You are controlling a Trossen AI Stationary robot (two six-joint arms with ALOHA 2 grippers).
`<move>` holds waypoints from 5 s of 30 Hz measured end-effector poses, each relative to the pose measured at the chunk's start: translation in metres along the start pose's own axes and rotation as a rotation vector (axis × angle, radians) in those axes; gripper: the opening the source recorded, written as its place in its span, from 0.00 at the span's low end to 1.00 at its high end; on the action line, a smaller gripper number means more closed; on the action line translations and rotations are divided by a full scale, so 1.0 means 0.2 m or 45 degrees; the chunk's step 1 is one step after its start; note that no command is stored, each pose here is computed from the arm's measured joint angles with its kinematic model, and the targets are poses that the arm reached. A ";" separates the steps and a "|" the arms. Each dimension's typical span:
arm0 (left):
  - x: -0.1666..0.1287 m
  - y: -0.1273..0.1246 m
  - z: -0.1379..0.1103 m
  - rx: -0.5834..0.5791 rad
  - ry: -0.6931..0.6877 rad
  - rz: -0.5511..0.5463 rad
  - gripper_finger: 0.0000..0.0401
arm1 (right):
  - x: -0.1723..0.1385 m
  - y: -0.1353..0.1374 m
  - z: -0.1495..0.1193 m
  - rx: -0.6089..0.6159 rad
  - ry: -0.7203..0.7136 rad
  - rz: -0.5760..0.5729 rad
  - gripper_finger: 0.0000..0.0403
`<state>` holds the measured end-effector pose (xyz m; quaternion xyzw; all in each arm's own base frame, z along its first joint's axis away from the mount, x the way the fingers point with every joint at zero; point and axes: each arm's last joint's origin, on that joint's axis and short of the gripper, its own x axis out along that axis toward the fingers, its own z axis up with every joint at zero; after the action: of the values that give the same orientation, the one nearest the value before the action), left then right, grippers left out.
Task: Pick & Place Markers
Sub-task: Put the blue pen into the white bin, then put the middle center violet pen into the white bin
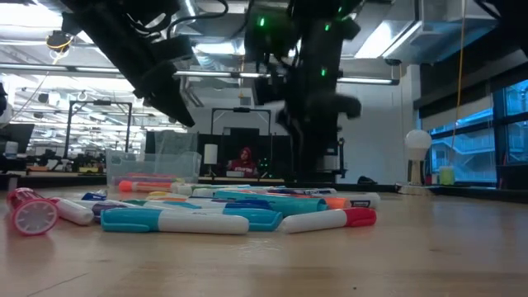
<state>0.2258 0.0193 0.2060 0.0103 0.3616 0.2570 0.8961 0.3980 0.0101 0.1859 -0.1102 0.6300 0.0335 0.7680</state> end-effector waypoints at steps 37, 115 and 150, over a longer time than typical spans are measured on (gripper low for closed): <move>0.00 -0.01 0.00 0.107 0.004 -0.053 0.41 | -0.39 0.41 -0.02 0.778 0.397 -0.128 0.15; 0.00 0.00 0.04 0.067 -0.103 0.021 0.41 | -0.61 0.87 -0.36 1.395 0.131 -0.387 0.53; 0.00 -0.01 -0.01 0.138 0.013 -0.028 0.41 | -0.42 0.08 0.06 0.790 -0.417 -0.120 0.54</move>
<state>0.2258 0.0183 0.2050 0.0534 0.3798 0.2274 0.8951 0.3886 0.0362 0.2671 0.1062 0.4728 -0.1778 0.8565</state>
